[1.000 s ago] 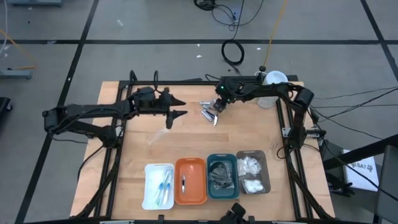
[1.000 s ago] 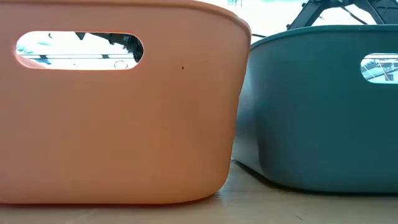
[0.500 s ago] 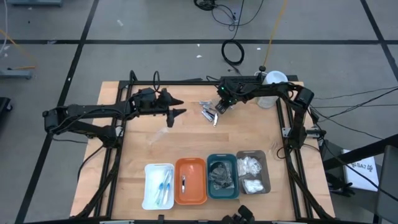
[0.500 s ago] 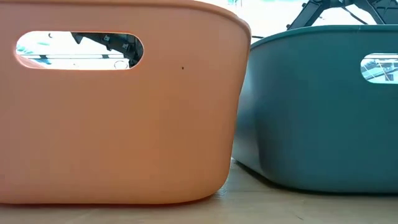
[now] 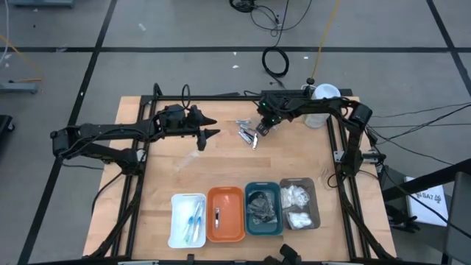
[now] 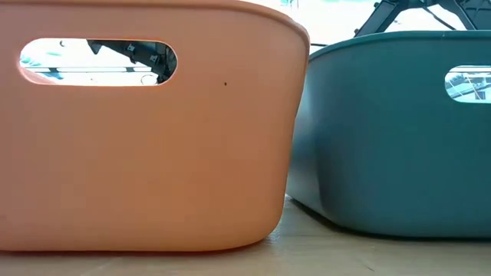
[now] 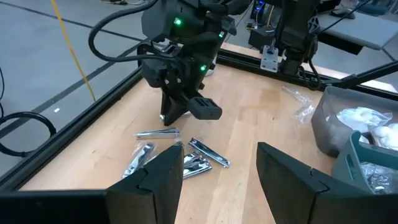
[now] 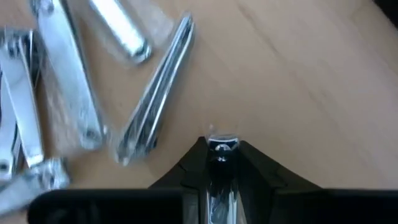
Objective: Pick & Place Travel size toiletries
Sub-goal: Put the silver nail cutter into the orange bin
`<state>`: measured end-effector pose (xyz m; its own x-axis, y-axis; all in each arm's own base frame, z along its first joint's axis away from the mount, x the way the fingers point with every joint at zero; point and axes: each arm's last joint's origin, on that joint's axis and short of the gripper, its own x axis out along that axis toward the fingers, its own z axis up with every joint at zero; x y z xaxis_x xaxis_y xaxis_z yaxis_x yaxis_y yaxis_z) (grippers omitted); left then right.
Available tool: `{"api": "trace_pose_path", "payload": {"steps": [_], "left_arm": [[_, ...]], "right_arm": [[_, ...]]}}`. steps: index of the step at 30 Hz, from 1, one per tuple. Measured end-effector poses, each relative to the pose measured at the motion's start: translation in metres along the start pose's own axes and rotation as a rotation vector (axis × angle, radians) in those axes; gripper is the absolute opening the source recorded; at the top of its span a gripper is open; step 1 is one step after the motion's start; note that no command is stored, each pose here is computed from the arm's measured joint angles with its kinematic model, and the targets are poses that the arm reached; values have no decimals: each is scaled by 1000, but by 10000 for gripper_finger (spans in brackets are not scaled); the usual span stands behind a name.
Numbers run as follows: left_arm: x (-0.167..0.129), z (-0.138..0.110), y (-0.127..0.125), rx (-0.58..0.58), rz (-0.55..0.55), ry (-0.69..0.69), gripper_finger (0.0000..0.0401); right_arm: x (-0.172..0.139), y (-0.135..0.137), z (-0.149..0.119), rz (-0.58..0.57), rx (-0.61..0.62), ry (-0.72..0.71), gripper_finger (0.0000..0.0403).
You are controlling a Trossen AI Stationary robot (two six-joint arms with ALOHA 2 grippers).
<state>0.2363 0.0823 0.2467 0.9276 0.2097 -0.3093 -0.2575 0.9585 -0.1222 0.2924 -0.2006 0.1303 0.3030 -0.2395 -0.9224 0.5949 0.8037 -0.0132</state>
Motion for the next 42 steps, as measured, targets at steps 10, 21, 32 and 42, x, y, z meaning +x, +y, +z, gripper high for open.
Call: {"api": "trace_pose_path", "payload": {"steps": [10, 21, 32, 42], "left_arm": [[1, 1, -10, 17, -39, -19, 200], [22, 0, -28, 127, -122, -119, 200], [59, -9, -38, 143, -173, -307, 200], [78, -10, -59, 169, -243, -435, 200]], "right_arm": [[-65, 19, 13, 36, -90, -203, 49], [-140, 74, 5, 526, -314, -861, 49], [-149, 101, -29, 747, -402, -1244, 49], [-151, 106, -31, 750, -423, -1272, 49]]}}
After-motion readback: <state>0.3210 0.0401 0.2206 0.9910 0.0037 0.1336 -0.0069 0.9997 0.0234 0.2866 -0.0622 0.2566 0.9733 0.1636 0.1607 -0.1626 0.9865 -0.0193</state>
